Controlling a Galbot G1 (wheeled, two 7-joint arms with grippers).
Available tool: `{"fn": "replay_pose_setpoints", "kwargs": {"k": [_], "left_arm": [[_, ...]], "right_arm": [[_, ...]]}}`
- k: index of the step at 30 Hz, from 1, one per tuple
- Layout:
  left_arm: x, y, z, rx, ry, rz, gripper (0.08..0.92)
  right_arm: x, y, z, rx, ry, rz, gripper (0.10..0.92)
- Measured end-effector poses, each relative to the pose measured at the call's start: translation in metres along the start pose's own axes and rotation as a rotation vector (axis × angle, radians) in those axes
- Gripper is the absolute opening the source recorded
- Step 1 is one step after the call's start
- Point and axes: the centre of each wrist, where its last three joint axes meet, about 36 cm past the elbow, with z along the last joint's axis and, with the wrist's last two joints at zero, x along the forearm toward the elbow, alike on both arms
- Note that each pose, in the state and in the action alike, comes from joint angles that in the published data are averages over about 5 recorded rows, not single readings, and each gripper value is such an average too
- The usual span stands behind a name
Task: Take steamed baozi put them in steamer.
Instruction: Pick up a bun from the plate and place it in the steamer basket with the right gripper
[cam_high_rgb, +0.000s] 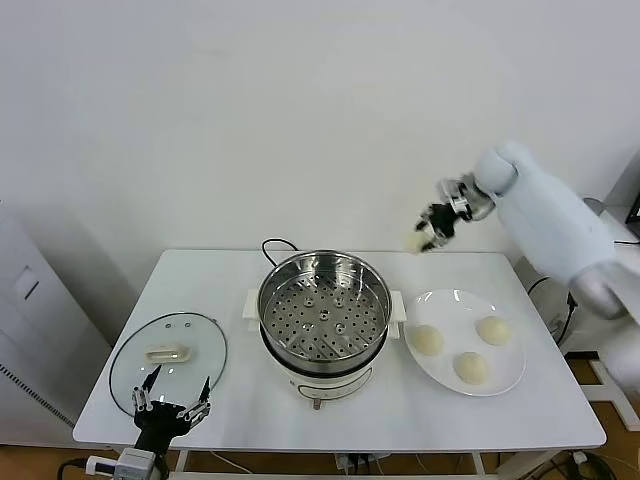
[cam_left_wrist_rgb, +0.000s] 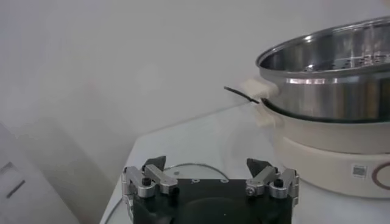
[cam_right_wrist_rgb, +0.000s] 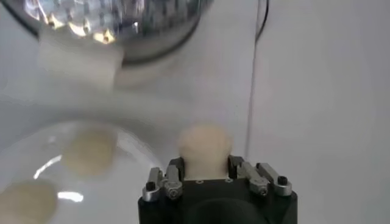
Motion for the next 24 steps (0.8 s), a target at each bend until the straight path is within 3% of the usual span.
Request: {"fn": "replay_pose_setpoints", "kwargs": {"k": [10,24], "left_arm": [[0.003,-0.003,-0.003,0.016,-0.004,-0.015,0.823],[0.002,-0.004,-0.001,0.021,0.0,-0.025,0.823]], "right_arm": [[-0.011,-0.047,-0.086,0.263,-0.079,-0.102,0.577],[-0.058,-0.056,-0.143,0.68,-0.12,-0.209,0.577]]}}
